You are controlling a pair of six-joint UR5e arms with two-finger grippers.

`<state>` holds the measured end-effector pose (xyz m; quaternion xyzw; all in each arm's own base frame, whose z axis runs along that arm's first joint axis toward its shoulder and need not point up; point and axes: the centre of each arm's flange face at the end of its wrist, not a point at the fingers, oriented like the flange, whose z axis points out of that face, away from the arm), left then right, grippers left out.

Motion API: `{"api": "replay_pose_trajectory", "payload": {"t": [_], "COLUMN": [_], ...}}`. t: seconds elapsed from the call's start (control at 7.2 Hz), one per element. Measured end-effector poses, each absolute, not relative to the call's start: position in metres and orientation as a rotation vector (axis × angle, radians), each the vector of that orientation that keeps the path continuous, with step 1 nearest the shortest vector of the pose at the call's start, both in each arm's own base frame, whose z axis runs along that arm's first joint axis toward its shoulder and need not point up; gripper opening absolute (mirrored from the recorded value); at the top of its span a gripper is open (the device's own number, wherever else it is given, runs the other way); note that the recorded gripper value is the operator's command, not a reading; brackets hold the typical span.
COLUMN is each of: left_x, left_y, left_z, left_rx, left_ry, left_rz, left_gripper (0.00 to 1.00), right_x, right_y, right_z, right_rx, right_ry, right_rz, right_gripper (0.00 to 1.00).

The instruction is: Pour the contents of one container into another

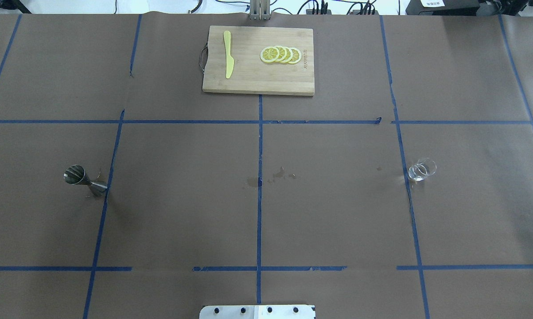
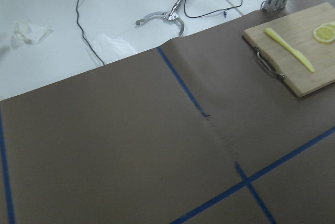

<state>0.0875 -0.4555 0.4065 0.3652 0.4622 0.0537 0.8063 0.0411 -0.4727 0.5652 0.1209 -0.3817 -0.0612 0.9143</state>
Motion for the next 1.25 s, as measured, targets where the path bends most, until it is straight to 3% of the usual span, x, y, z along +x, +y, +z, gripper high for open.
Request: {"api": "replay_pose_trajectory", "payload": {"t": [0.42, 1.25], "left_x": [0.173, 0.279], "left_y": [-0.412, -0.347], "left_z": [0.383, 0.422], "left_rx": [0.84, 1.037], "left_ry": [0.928, 0.722], "left_rz": [-0.102, -0.436], "left_gripper": [1.0, 1.0], "right_x": [0.041, 0.041], "right_y": [-0.471, -0.469], "right_z": [0.567, 0.567], "right_rx": [0.245, 0.244], "right_ry": [-0.785, -0.786], "right_rz": [-0.124, -0.122], "right_gripper": [1.0, 1.0]}}
